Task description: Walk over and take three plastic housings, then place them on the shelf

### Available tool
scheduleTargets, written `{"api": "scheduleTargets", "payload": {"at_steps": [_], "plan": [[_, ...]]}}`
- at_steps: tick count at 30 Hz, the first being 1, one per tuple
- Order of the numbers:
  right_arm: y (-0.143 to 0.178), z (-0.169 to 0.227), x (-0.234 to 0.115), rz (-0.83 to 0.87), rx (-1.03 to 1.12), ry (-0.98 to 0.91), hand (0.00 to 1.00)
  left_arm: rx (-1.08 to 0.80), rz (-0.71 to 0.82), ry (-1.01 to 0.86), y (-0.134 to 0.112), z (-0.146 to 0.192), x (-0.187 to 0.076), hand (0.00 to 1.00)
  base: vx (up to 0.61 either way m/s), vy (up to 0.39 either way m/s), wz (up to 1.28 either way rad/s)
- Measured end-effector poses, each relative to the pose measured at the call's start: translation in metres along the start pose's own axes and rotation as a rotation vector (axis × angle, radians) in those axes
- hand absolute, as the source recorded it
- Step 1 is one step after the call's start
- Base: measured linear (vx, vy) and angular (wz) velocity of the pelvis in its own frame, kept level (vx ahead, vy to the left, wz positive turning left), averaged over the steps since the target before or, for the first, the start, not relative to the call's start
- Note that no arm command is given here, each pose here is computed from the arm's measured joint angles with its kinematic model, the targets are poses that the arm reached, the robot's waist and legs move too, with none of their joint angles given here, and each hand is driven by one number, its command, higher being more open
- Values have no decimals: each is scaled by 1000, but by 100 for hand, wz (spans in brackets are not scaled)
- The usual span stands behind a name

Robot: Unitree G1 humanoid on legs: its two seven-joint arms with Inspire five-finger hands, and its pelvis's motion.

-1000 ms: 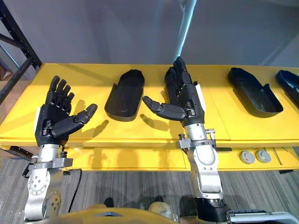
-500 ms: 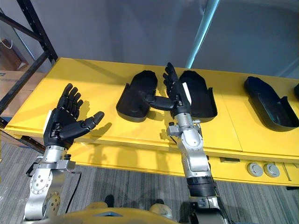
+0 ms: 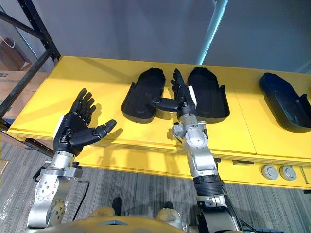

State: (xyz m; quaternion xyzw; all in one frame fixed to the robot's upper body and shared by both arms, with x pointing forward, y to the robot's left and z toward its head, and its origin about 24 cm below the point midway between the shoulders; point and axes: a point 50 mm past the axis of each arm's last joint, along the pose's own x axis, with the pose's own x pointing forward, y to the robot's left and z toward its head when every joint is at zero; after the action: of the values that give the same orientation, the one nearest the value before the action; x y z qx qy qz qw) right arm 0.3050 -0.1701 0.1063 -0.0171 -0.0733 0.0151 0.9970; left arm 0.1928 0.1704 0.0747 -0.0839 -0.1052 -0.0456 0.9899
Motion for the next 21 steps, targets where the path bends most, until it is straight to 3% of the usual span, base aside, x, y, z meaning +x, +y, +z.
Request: {"api": "scheduleTargets", "payload": {"at_steps": [13, 21], "plan": [[20, 6, 20, 132, -18, 42, 100, 0, -38, 5, -3, -1, 0, 100, -5, -3, 0], [17, -4, 35, 96, -25, 120, 100, -10, -62, 6, -9, -1, 2, 100, -33, -29, 7]]}}
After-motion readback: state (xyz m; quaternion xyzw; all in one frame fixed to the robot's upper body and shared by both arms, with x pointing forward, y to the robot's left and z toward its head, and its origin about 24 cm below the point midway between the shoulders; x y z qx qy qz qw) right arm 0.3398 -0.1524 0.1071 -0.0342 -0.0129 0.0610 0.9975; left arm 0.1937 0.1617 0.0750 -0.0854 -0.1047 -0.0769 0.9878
